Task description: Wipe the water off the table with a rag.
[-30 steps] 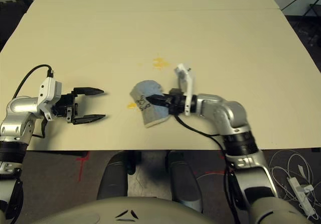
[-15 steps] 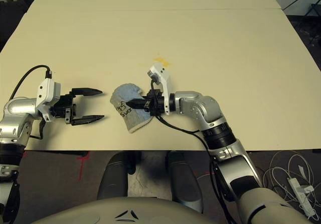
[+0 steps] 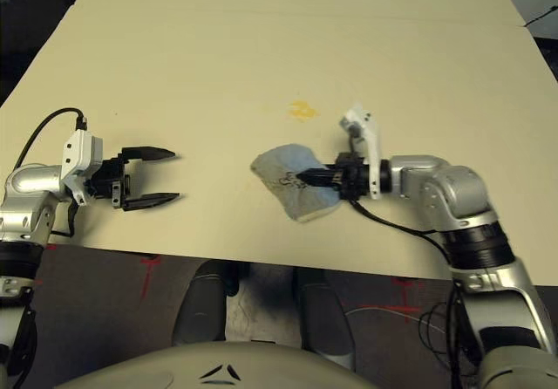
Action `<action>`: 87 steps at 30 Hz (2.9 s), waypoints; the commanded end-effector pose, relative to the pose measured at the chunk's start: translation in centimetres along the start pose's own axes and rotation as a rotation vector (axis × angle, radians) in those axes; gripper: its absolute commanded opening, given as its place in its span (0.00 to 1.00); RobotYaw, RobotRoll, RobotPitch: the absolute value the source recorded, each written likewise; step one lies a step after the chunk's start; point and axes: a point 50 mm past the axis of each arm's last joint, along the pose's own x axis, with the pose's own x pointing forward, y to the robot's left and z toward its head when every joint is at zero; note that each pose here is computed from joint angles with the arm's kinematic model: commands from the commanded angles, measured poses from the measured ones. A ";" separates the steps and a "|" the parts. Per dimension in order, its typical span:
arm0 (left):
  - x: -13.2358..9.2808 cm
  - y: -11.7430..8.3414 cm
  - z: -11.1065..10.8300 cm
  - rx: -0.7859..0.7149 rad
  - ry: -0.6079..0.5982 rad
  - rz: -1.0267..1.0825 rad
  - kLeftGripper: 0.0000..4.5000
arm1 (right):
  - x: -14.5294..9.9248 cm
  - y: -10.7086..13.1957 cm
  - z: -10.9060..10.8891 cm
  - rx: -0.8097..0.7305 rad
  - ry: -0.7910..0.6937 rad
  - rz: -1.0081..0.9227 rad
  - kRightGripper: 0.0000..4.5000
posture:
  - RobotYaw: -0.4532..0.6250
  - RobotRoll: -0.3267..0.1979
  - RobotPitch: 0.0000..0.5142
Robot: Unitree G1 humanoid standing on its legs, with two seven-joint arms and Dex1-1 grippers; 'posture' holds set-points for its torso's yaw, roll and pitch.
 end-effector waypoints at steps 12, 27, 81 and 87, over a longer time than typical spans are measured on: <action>0.8 2.3 0.1 -0.048 -0.012 0.127 1.00 | -2.5 -4.2 7.2 0.060 -0.436 -0.220 0.02 | 0.52 0.62 0.46; 0.1 2.8 -0.7 -0.048 0.026 0.233 1.00 | 6.5 -6.7 5.3 0.116 -0.214 -0.219 0.02 | 0.56 0.62 0.48; 0.4 3.7 -0.6 -0.006 -0.017 0.236 1.00 | 0.2 -7.4 2.8 0.116 -0.231 -0.311 0.02 | 0.54 0.62 0.42; 0.6 3.7 -0.6 -0.003 -0.022 0.229 1.00 | -1.8 -6.7 5.1 0.148 -0.435 -0.251 0.02 | 0.53 0.62 0.44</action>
